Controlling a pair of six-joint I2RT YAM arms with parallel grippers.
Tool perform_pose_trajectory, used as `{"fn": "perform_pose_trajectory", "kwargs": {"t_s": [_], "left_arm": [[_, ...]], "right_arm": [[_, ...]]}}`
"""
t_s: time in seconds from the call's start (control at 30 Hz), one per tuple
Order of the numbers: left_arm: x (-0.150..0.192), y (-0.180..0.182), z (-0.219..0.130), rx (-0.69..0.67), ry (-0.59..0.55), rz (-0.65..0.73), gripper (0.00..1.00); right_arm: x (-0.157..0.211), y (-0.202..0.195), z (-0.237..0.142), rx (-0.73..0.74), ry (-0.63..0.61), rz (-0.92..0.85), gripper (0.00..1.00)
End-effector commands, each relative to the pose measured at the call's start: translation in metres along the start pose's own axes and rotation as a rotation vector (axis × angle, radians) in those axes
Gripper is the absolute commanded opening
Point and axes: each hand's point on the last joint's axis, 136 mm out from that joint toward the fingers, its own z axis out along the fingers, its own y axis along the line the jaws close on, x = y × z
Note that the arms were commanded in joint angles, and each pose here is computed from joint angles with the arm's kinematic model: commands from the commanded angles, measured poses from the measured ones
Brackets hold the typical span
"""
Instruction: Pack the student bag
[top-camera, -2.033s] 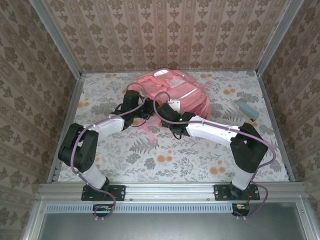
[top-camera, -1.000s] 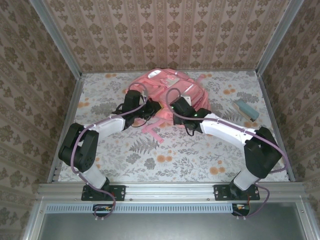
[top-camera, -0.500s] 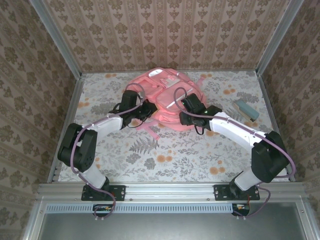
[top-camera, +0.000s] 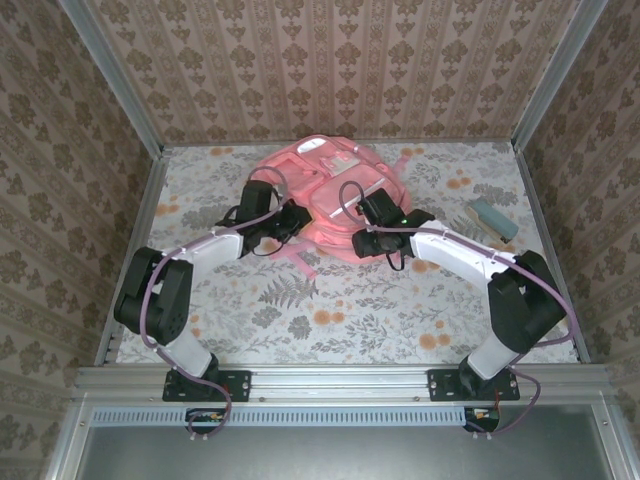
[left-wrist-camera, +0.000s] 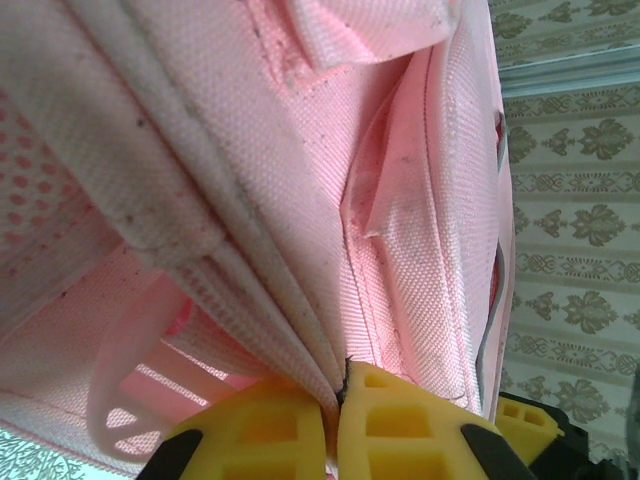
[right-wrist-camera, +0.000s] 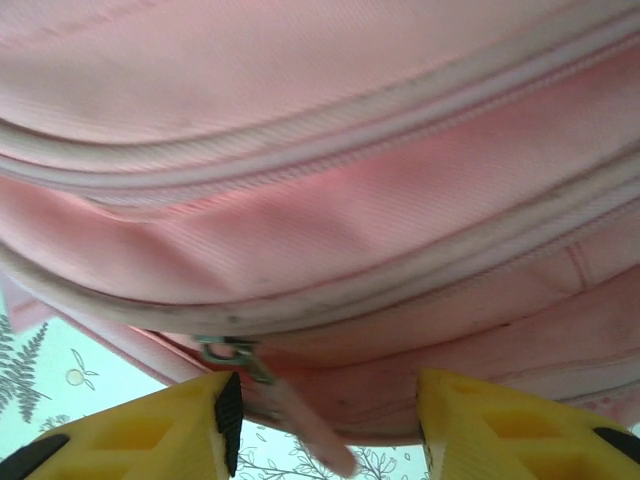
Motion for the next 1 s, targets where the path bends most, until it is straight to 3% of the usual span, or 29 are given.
{"fn": "perform_pose_trajectory", "kwargs": {"t_s": [0.0, 0.43, 0.67, 0.77, 0.87, 0.97], "left_arm": [[-0.009, -0.016, -0.013, 0.04, -0.035, 0.059, 0.06], [-0.015, -0.01, -0.017, 0.024, -0.045, 0.057, 0.06], [-0.019, -0.005, -0.021, 0.012, -0.057, 0.054, 0.06], [-0.019, -0.005, -0.022, 0.014, -0.056, 0.053, 0.06], [-0.019, -0.01, -0.023, 0.033, -0.049, 0.055, 0.06], [-0.019, -0.014, -0.025, 0.042, -0.053, 0.06, 0.06]], "right_arm": [[0.0, 0.0, 0.001, -0.006, 0.024, -0.039, 0.47], [-0.003, 0.019, 0.0, -0.116, 0.011, -0.044, 0.12], [-0.006, 0.012, -0.012, -0.088, -0.036, -0.032, 0.03], [-0.005, 0.014, -0.015, -0.106, -0.043, -0.041, 0.11], [-0.002, 0.025, -0.014, -0.168, -0.031, -0.052, 0.33], [-0.004, 0.035, -0.009, -0.213, -0.034, -0.053, 0.43]]}}
